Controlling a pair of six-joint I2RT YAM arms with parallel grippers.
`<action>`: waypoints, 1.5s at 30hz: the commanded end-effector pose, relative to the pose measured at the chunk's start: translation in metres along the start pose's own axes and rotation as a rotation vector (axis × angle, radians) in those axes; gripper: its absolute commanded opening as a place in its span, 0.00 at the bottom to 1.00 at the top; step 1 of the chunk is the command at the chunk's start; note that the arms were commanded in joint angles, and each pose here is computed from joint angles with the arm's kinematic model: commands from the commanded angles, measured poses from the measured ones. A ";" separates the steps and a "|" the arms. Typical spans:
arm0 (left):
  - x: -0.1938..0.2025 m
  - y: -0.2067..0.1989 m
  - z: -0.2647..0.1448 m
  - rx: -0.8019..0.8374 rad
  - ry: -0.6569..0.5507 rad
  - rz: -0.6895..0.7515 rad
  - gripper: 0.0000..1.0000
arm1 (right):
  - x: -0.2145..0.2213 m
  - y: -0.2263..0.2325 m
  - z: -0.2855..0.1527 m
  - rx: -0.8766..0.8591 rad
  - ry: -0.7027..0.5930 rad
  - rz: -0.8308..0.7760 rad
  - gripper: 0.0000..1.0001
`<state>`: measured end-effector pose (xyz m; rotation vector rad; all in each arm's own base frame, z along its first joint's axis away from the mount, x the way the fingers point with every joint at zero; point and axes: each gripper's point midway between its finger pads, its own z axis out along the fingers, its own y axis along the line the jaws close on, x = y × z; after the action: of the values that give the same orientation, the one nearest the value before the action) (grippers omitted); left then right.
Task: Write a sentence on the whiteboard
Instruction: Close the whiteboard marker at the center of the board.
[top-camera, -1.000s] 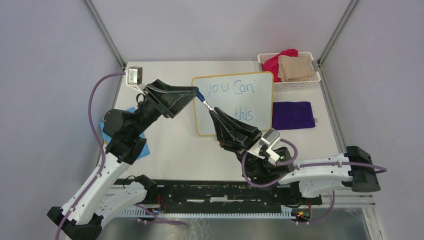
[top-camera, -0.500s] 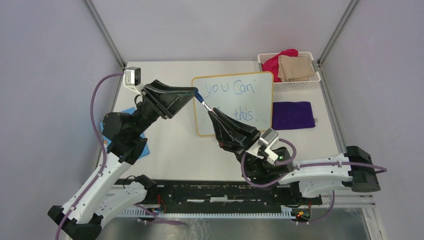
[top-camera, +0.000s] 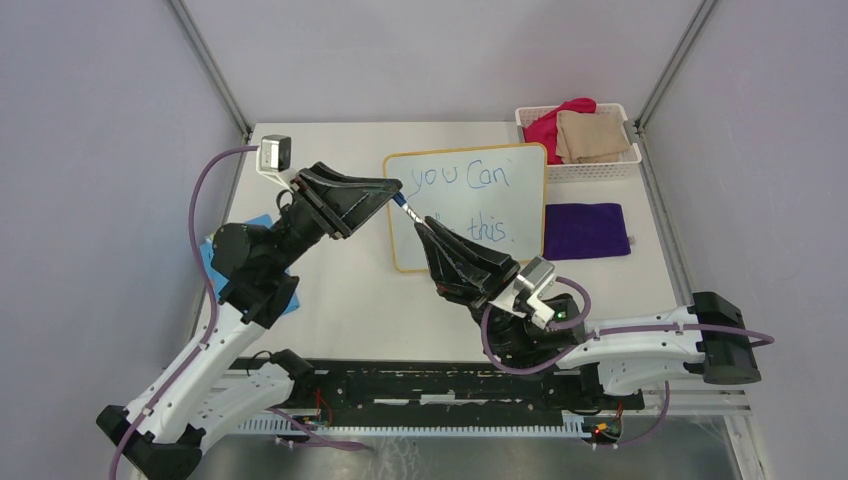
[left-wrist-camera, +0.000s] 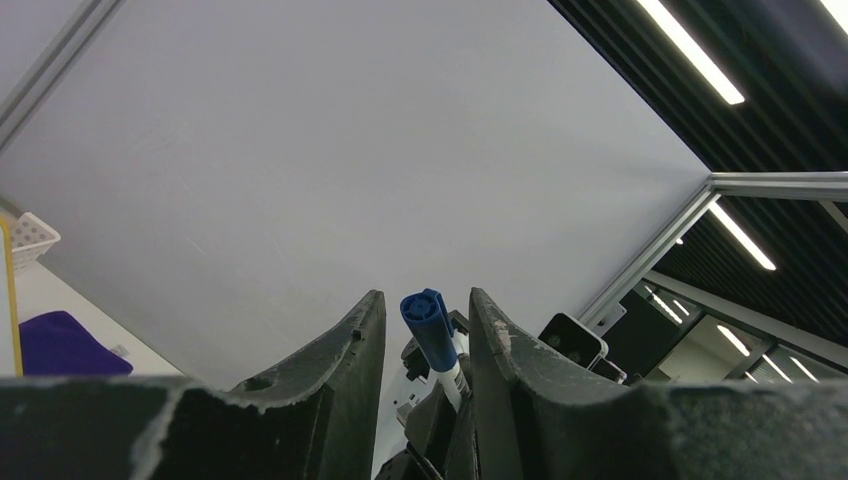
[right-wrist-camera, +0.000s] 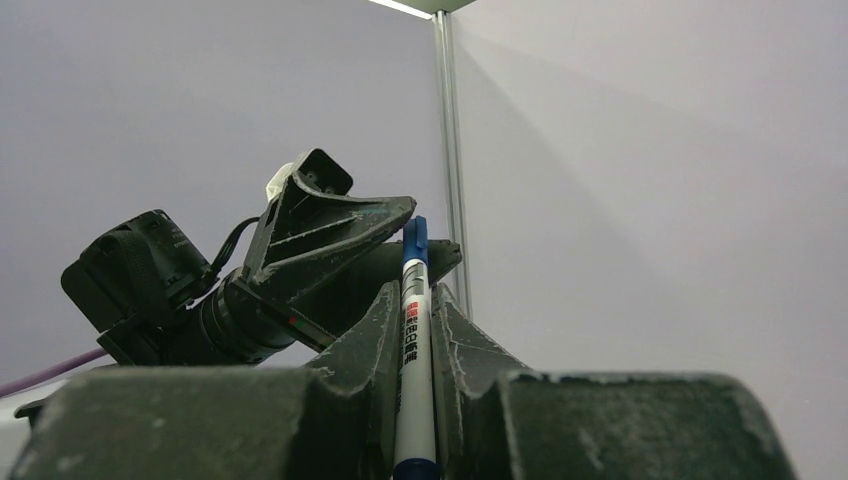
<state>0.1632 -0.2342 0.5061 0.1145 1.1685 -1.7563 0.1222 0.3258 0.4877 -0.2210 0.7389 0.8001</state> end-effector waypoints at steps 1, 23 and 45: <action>-0.001 -0.018 0.002 0.064 0.007 -0.012 0.42 | -0.010 -0.001 0.005 0.011 -0.027 0.028 0.00; -0.003 -0.014 0.000 0.046 -0.021 -0.033 0.33 | -0.006 -0.002 0.002 0.011 -0.011 0.012 0.00; 0.029 -0.011 0.003 0.044 0.073 -0.089 0.02 | 0.003 -0.005 0.011 0.048 -0.001 -0.027 0.00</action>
<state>0.1608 -0.2413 0.5045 0.0518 1.1818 -1.8282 0.1257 0.3278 0.4835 -0.2100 0.7477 0.7797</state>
